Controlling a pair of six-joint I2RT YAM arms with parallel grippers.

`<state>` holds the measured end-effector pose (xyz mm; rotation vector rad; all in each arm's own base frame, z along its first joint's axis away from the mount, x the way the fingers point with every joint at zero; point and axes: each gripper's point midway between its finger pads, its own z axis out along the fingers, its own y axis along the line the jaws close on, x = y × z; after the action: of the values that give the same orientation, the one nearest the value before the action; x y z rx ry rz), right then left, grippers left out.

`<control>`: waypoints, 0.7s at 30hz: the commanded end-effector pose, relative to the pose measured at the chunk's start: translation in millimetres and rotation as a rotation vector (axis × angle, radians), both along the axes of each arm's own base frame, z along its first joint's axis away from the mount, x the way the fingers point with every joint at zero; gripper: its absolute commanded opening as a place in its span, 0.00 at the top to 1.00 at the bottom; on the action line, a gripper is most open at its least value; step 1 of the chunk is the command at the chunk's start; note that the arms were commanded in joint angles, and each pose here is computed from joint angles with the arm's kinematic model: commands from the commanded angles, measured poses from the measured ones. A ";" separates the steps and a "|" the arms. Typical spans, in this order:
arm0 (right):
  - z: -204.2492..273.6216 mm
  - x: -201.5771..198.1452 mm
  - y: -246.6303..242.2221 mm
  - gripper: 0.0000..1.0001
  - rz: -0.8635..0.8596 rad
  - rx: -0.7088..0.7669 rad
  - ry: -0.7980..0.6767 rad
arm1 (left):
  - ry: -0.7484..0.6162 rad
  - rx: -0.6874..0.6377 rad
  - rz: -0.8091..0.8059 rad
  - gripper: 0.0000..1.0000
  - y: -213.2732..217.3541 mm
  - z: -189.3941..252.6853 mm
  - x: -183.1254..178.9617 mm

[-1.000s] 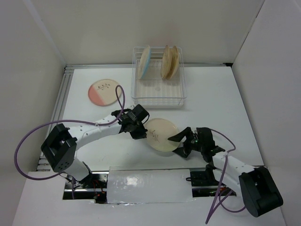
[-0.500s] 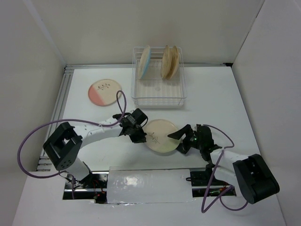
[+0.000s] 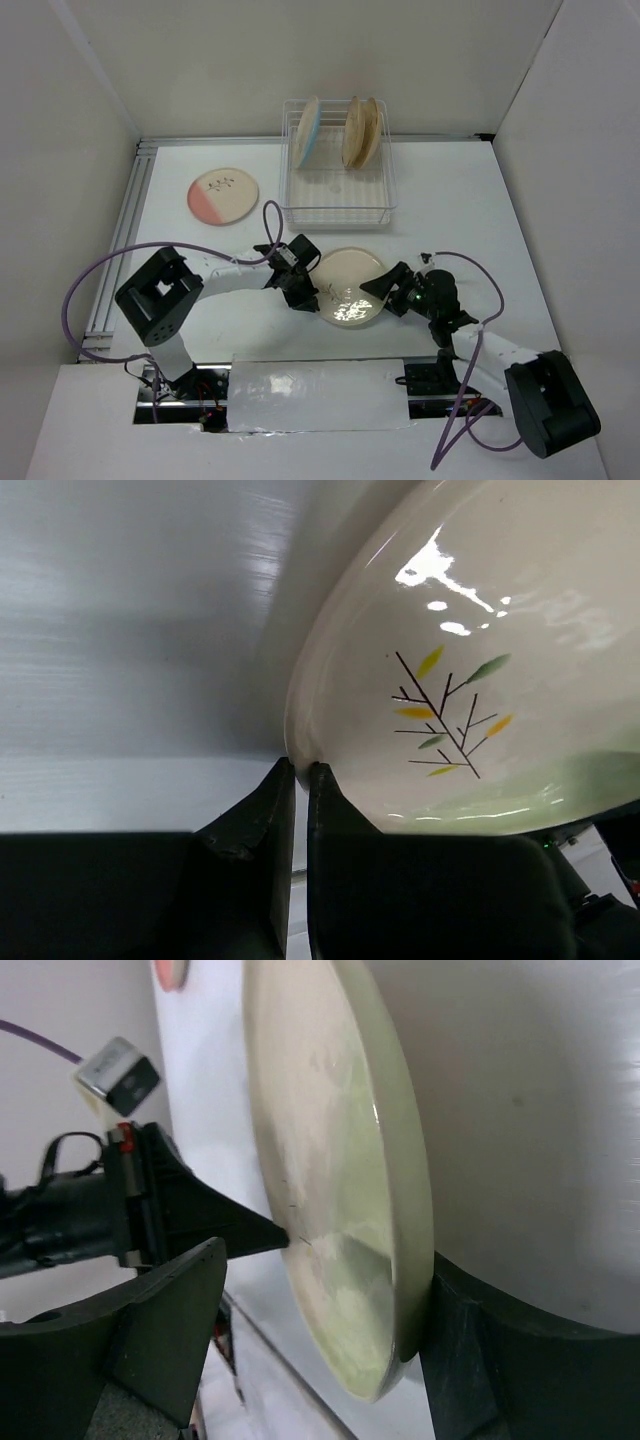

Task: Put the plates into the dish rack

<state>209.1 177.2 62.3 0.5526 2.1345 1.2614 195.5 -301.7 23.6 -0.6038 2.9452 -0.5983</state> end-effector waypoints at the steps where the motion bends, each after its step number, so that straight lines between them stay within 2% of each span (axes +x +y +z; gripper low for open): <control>1: 6.9 -12.8 13.7 0.23 0.139 0.023 -0.097 | 0.004 -0.137 -0.170 1.00 -40.3 9.9 -15.6; 11: 13.2 -10.2 31.5 0.34 0.246 -0.021 -0.172 | -0.008 -0.138 -0.221 1.00 -44.8 8.7 -17.4; 21: 22.0 -8.8 28.9 0.64 0.245 -0.064 -0.228 | -0.024 -0.124 -0.232 1.00 -41.5 9.4 -16.5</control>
<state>191.0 190.4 41.8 0.3000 2.2331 1.2407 191.4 -313.9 22.8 -0.4626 2.9912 -0.6533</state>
